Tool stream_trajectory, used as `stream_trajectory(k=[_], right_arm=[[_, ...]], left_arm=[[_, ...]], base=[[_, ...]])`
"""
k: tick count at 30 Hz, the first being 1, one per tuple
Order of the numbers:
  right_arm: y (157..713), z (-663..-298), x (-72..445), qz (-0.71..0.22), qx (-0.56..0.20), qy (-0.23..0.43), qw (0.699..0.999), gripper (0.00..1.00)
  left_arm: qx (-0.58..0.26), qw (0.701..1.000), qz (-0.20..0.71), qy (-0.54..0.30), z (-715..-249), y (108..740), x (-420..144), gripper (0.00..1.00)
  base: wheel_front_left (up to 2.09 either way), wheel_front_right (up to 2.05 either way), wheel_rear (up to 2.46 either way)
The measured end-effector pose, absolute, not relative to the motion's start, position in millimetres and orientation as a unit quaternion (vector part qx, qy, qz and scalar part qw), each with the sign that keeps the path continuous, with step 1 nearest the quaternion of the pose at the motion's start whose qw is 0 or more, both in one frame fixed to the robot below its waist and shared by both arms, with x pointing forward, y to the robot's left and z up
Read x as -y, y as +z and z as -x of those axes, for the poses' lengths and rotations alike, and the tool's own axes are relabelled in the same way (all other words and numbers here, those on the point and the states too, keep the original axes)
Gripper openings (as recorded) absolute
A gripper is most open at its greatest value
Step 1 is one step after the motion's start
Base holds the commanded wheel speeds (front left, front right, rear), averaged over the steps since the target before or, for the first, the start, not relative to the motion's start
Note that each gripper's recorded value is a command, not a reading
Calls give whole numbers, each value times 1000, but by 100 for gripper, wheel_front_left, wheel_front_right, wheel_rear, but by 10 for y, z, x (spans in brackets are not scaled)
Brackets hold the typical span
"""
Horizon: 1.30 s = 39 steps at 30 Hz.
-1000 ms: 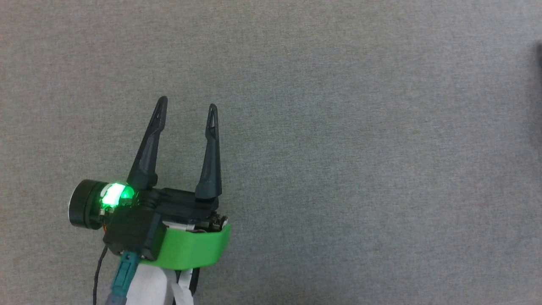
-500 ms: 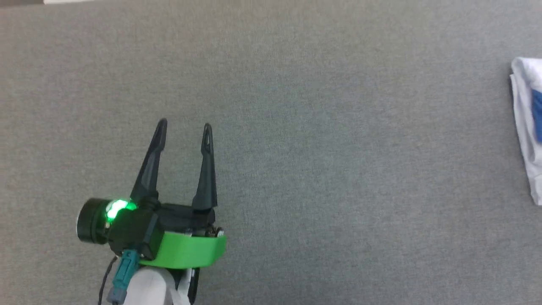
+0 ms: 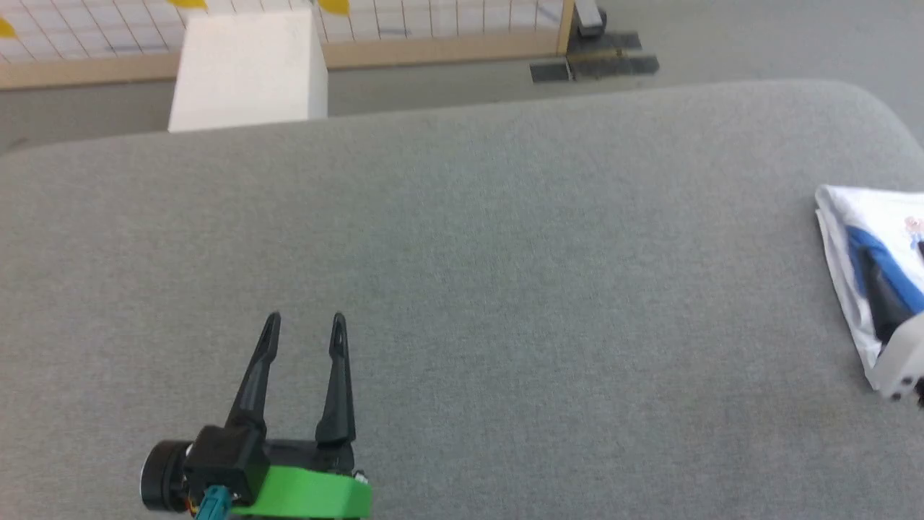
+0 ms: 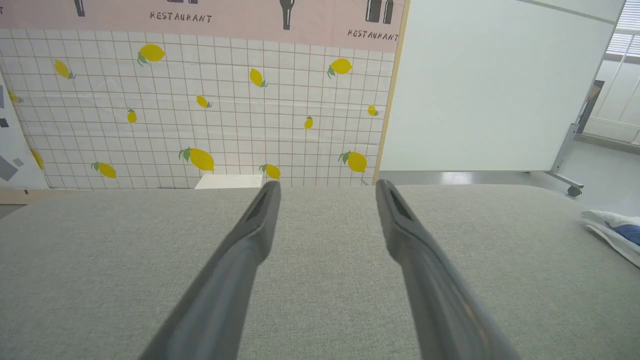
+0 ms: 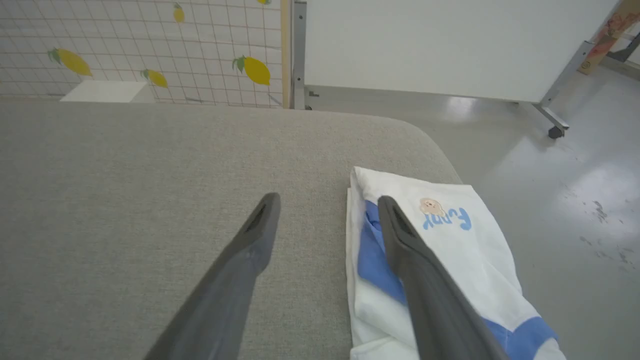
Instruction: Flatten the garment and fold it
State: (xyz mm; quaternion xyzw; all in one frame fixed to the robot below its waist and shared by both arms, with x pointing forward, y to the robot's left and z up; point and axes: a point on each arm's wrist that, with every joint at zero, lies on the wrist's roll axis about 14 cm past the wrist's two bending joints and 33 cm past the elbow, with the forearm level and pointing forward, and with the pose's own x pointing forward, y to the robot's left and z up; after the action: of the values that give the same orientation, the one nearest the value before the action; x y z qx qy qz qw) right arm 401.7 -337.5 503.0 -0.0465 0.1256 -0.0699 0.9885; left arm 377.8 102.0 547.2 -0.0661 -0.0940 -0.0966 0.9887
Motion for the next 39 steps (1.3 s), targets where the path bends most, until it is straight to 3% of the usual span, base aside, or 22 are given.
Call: stream_trajectory(k=[6, 14, 26, 27, 39], right_arm=[[5316, -3743, 2986, 33, -47, -56, 997, 100], [5405, -3508, 2412, 13, -6, -33, 999, 100], [5263, -3372, 2155, 28, -8, -11, 1000, 100], [5249, -3364, 2157, 26, -10, -11, 1000, 0], [5228, -3360, 2151, 26, -13, -10, 1000, 0]], left_arm=[[106, 989, 63, -77, -3559, 5556, -1169, 100], [102, 992, 57, -48, -3347, 5517, -1344, 100], [69, 995, 58, -30, -3238, 5296, -1412, 100], [70, 995, 58, -30, -3237, 5299, -1414, 0], [62, 996, 57, -29, -3247, 5274, -1421, 0]], base=[[0, 0, 0], [0, 0, 0], [0, 0, 0], [0, 0, 0], [0, 0, 0]])
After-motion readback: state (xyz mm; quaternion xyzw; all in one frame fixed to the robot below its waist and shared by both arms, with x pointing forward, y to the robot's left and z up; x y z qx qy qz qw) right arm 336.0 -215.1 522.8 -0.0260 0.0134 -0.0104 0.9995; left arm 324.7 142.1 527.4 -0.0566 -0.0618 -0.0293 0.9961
